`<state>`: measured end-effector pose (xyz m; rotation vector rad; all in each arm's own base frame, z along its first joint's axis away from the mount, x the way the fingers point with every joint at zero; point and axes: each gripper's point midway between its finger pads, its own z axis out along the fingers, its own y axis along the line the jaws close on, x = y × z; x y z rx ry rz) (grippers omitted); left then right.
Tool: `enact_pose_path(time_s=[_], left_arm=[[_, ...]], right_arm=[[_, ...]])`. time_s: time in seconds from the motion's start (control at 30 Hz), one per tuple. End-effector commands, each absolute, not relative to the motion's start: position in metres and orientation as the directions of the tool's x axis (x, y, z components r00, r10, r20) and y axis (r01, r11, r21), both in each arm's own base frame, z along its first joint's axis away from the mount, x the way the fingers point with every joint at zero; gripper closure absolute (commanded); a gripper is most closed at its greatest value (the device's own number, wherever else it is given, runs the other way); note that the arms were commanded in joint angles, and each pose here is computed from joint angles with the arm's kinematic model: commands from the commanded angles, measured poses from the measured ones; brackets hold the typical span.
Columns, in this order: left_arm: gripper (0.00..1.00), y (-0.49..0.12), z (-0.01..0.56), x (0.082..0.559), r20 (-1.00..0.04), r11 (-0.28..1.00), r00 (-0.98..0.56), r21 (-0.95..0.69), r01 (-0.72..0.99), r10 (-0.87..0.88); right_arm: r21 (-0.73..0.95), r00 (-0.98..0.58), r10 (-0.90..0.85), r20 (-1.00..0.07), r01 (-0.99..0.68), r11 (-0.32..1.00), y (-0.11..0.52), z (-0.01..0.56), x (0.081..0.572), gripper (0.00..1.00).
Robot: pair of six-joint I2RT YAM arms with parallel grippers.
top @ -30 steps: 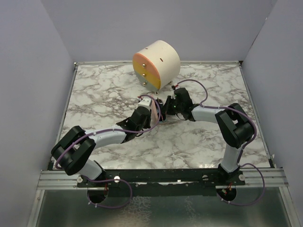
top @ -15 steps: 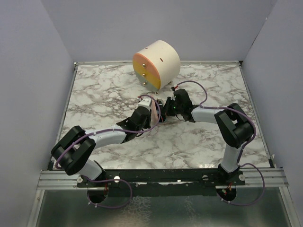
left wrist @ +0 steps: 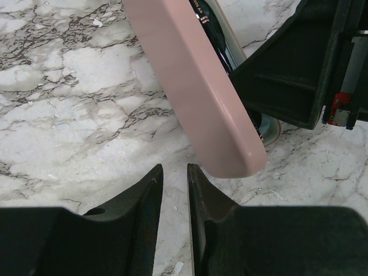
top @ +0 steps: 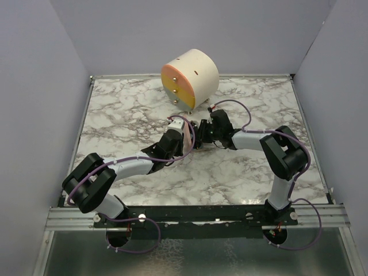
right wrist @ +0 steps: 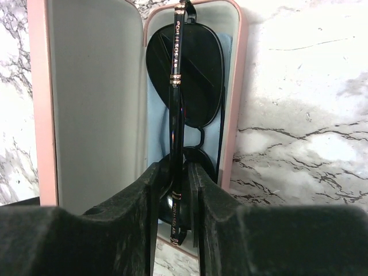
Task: Organize the sunglasses
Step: Place the sunglasses in the sunglasses case, then close the sunglasses case at the center of the board.
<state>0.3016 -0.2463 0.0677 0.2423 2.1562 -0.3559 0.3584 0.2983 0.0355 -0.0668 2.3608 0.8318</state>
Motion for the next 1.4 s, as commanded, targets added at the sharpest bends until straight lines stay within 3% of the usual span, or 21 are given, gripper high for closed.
enact_pose_path(time_s=[0.0,0.43,0.8,0.97,1.37], left_arm=[[0.74,-0.252,0.073,0.304,-0.829,0.931,-0.559,-0.186,0.313,0.023],[0.74,-0.244,0.080,0.306,-0.843,0.942,-0.538,-0.167,0.293,0.018],[0.74,-0.230,0.089,0.313,-0.850,0.967,-0.525,-0.112,0.230,0.026],[0.74,-0.231,0.093,0.316,-0.855,0.969,-0.519,-0.111,0.221,0.020],[0.75,-0.251,0.108,0.336,-0.863,0.965,-0.504,-0.104,0.239,0.032]], right_arm=[[0.539,-0.774,0.152,-0.615,-0.272,0.797,0.299,0.050,0.358,0.73],[0.498,-0.703,0.187,-0.686,-0.268,0.825,0.278,0.085,0.356,0.73],[0.493,-0.667,0.253,-0.701,-0.196,0.848,0.253,0.066,0.365,0.99],[0.466,-0.640,0.251,-0.726,-0.190,0.864,0.247,0.066,0.383,0.99],[0.516,-0.695,0.265,-0.669,-0.177,0.838,0.246,0.026,0.407,0.99]])
